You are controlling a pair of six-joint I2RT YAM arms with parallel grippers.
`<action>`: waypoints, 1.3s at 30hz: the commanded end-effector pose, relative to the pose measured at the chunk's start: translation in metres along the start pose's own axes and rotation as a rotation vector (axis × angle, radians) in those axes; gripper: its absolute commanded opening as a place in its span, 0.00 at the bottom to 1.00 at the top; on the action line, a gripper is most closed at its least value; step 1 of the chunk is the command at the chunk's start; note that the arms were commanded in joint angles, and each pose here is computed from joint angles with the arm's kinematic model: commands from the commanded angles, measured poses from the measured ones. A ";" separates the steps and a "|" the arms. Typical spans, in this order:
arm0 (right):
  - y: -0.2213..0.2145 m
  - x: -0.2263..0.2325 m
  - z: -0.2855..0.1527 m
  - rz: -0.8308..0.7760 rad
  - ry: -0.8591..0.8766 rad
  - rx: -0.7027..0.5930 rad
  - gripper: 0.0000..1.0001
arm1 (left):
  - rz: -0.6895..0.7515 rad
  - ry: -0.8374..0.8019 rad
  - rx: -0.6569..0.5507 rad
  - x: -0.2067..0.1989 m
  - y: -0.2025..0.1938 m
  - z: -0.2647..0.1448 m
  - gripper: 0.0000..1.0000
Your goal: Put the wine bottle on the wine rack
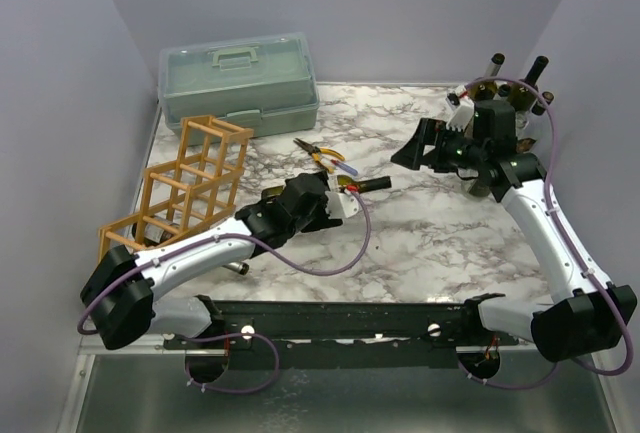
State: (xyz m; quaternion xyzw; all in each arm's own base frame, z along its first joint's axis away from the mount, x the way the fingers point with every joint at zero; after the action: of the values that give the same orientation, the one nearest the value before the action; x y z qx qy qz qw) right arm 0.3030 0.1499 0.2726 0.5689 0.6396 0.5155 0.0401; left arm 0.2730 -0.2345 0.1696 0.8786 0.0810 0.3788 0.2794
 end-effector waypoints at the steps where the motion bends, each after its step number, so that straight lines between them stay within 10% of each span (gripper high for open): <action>1: -0.033 -0.010 -0.009 -0.061 -0.024 0.124 1.00 | 0.130 -0.015 -0.250 0.006 0.038 -0.017 0.00; 29: -0.154 0.048 0.016 -0.202 0.267 0.550 0.91 | 0.298 -0.202 -0.296 -0.025 0.027 -0.042 0.00; 39: -0.186 0.062 0.034 -0.277 0.286 0.688 0.73 | 0.316 -0.234 -0.317 -0.031 0.028 -0.045 0.00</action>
State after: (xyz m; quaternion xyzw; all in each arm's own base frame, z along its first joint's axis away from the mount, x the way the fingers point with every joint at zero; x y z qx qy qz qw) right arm 0.1788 0.2455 0.1655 0.3963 0.8261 0.3556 -0.1846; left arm 0.2185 -0.2361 0.1693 0.8891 -0.1276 0.3036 0.3178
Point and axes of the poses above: each gripper's point midway between its finger pads, its own z axis out along the fingers, its own x axis along the line the jaws close on, y = z × x, the point moved 2 cm from there along -z, back along the fingers, and after that the axes turned 1 degree about -z, right-handed, at the moved point
